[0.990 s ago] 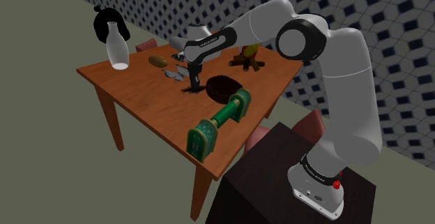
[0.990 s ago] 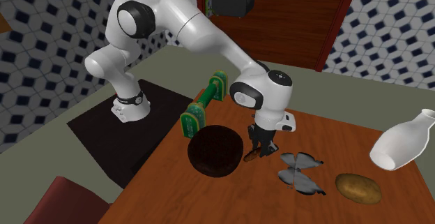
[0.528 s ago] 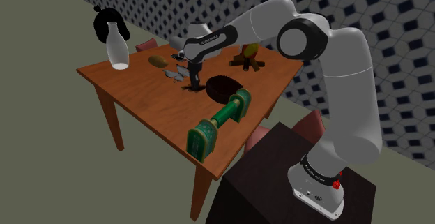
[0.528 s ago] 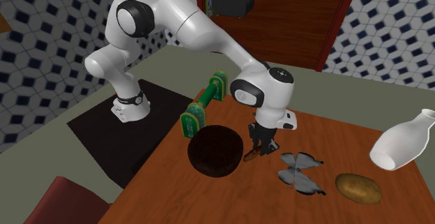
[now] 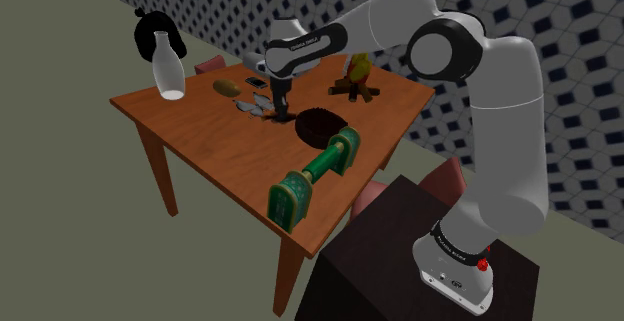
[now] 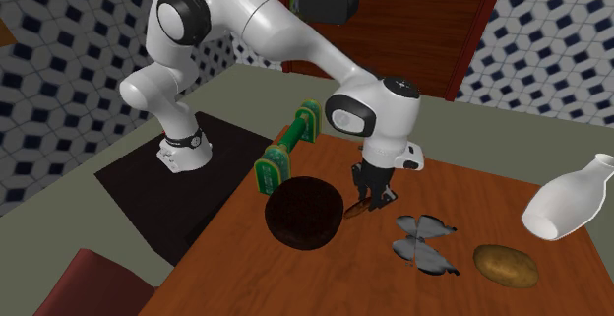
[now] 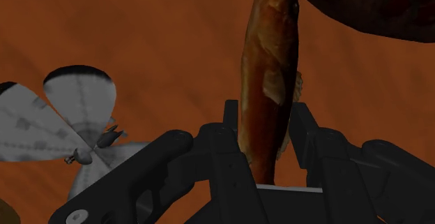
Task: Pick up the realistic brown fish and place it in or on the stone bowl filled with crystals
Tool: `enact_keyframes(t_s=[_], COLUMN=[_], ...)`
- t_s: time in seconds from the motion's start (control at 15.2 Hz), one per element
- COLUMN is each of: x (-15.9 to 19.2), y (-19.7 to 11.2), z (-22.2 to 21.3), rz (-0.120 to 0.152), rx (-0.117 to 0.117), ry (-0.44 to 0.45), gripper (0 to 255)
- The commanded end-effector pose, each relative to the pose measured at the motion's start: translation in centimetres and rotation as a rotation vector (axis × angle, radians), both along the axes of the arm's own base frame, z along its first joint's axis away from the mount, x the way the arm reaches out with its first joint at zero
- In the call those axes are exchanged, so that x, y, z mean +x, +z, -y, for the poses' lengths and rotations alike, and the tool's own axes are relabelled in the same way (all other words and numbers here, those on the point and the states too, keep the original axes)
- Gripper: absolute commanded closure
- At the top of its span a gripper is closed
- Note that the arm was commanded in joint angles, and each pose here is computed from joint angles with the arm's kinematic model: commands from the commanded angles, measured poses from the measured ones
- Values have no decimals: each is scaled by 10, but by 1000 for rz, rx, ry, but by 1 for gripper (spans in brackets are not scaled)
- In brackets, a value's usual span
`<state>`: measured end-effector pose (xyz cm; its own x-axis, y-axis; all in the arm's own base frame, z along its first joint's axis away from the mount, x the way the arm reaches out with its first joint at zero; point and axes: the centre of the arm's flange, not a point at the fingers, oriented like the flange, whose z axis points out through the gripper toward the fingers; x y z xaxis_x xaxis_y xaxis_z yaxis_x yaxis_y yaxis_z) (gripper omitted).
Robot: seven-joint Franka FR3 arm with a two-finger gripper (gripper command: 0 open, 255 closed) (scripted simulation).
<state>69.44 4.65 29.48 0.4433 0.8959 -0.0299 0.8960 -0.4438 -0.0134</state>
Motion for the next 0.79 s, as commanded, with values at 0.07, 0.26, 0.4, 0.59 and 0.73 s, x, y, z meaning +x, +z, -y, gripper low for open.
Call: enact_keyframes(t_s=[0.07, 0.26, 0.4, 0.59, 0.73], x=[0, 0, 0, 0, 0], y=[17, 32, 43, 59, 69], z=[0, 0, 0, 0, 0], rz=[0, 0, 0, 0, 0], rx=[0, 0, 0, 0, 0], ry=[0, 0, 0, 0, 0], gripper=[255, 255, 255, 255, 255])
